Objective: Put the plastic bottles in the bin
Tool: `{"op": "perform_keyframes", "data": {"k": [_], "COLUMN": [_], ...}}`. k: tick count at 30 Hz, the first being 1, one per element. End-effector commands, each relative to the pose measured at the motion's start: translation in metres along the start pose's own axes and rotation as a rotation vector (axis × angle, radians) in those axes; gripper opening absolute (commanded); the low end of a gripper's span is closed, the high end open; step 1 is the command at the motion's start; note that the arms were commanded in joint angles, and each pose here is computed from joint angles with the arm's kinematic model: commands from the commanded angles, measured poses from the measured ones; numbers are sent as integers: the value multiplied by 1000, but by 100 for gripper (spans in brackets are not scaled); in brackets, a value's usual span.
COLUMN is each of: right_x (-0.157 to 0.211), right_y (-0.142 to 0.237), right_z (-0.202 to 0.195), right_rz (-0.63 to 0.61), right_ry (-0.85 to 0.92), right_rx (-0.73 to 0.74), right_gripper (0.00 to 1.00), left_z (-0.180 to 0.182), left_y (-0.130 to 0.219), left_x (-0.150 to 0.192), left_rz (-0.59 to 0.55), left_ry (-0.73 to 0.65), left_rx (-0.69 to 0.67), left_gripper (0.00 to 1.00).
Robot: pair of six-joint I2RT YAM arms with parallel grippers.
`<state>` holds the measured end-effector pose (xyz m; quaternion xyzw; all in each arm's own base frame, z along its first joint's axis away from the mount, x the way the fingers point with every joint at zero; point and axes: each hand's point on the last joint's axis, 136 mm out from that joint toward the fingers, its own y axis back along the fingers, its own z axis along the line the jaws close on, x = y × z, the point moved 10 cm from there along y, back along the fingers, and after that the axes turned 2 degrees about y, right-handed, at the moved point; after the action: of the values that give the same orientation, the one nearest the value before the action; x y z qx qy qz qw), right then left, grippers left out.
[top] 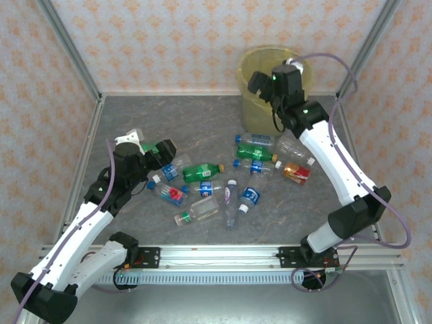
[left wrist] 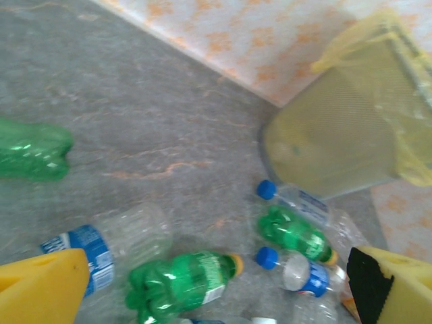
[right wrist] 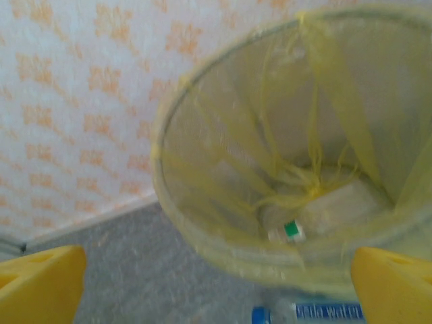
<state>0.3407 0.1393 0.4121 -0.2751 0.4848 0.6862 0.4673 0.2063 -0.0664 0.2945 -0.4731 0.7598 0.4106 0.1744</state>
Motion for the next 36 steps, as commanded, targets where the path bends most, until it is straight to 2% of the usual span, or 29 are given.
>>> {"op": "perform_keyframes", "data": {"k": [1,6,11,16,24,36], "right_x": [15,52,72,84,79,73], "right_y": [23,42,59,67,96,121], "right_z": [4,0,0,3,-7,-23], "right_rz": [-16,20,45,62,30,13], "right_ry": [-17,-13,-6,13,-2,-47], "right_rx": [-103,-157,-206,-225,-244,-203], "right_gripper": [100,100,99,100,100,100], "left_z": [19,38,56,79,118,156], "left_y": [-5,-20,-38,-58,-90,-138], "left_x": [-3,-13,-27,-37,-46,-46], "left_rz": [-8,12,16,6,-30,-15], "left_ry": [58,131,222,372,576,654], "left_rx": [-180,-302,-414,-392,-406,-532], "left_gripper": [99,99,99,99,99,94]}}
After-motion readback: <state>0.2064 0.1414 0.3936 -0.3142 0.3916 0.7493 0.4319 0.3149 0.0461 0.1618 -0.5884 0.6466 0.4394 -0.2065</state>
